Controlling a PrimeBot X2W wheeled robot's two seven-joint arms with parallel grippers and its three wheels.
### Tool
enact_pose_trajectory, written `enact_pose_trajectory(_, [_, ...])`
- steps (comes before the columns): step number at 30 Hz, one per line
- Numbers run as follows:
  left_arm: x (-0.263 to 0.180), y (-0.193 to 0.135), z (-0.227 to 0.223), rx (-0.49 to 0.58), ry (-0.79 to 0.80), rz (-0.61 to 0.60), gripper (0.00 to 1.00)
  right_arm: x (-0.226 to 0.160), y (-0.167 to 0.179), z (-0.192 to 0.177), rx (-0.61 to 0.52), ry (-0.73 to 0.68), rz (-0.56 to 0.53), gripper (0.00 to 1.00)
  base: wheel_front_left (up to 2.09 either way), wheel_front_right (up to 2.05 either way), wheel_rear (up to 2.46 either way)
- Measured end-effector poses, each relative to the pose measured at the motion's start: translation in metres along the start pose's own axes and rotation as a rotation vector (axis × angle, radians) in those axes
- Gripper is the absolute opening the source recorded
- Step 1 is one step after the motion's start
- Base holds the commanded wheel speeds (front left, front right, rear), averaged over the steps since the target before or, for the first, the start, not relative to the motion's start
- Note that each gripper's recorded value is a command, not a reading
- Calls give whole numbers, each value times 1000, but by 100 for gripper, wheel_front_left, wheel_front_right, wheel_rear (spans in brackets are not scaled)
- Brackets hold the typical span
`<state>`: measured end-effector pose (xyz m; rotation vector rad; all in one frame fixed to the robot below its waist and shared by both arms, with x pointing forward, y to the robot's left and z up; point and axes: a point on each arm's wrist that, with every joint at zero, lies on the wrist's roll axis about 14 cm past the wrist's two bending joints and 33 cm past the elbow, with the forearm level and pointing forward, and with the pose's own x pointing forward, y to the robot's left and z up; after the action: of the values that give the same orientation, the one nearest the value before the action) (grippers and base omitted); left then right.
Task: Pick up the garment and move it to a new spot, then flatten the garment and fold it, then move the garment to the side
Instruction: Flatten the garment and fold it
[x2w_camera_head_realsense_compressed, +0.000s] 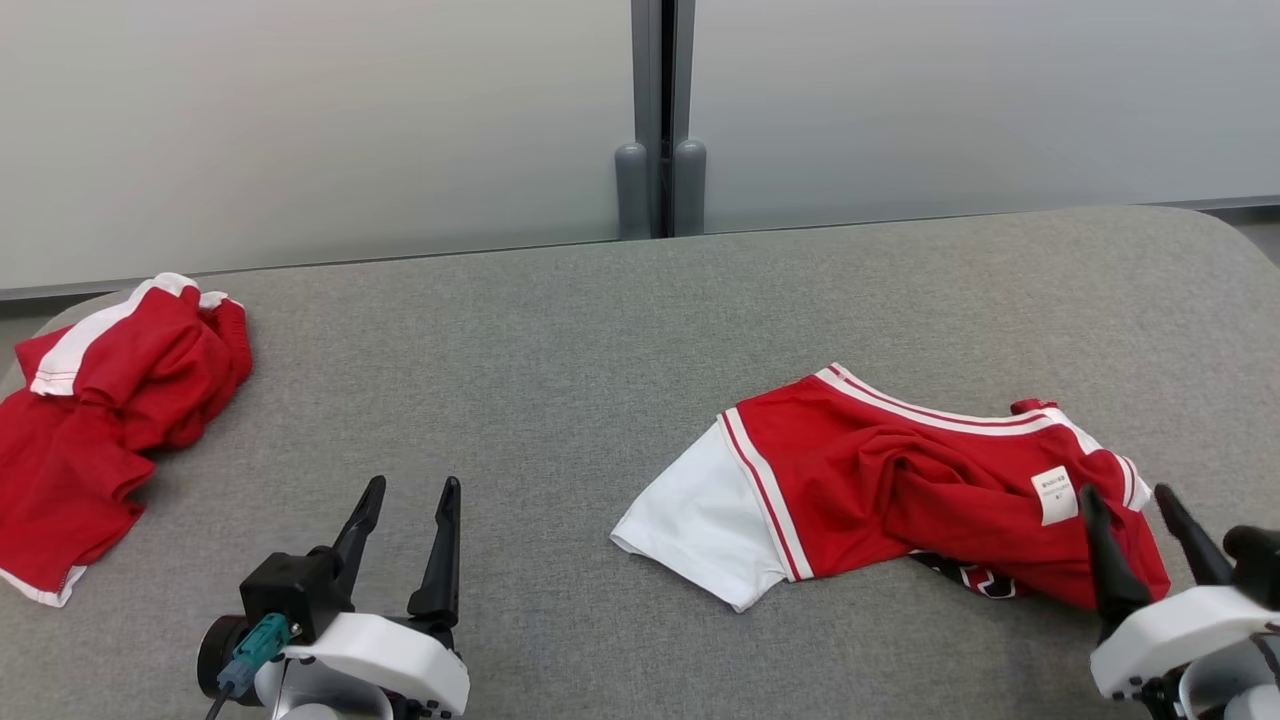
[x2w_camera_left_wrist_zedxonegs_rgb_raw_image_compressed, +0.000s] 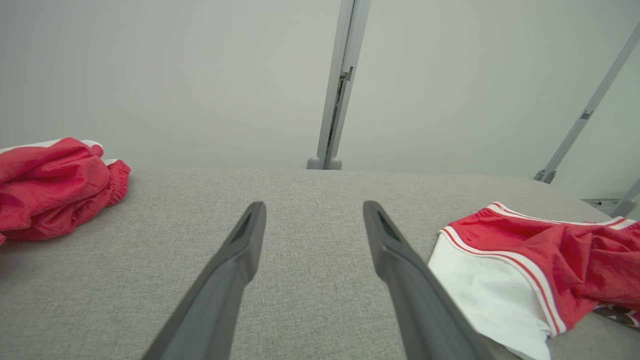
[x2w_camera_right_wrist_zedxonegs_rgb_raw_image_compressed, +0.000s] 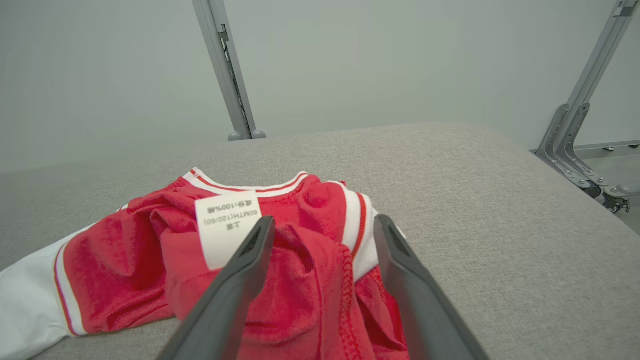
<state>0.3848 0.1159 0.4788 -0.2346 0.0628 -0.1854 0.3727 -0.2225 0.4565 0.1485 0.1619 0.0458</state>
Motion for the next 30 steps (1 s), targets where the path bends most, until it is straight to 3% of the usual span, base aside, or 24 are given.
enact_pose_trajectory(8, [-3, 8, 11, 0, -33, 22, 100, 9, 24, 66, 11, -229, 51, 100, 0, 0, 0])
enact_pose_trajectory(13, [-4, 8, 19, 3, -46, 26, 100, 8, 38, 87, 20, -301, 69, 100, 0, 0, 0])
enact_pose_trajectory(18, [-4, 0, 23, -3, -44, 7, 100, 3, 39, 81, 36, -284, 50, 100, 0, 0, 0])
enact_pose_trajectory(30, [15, -62, -28, 36, 282, -247, 100, 0, 34, 77, 20, -249, 30, 100, 0, 0, 0])
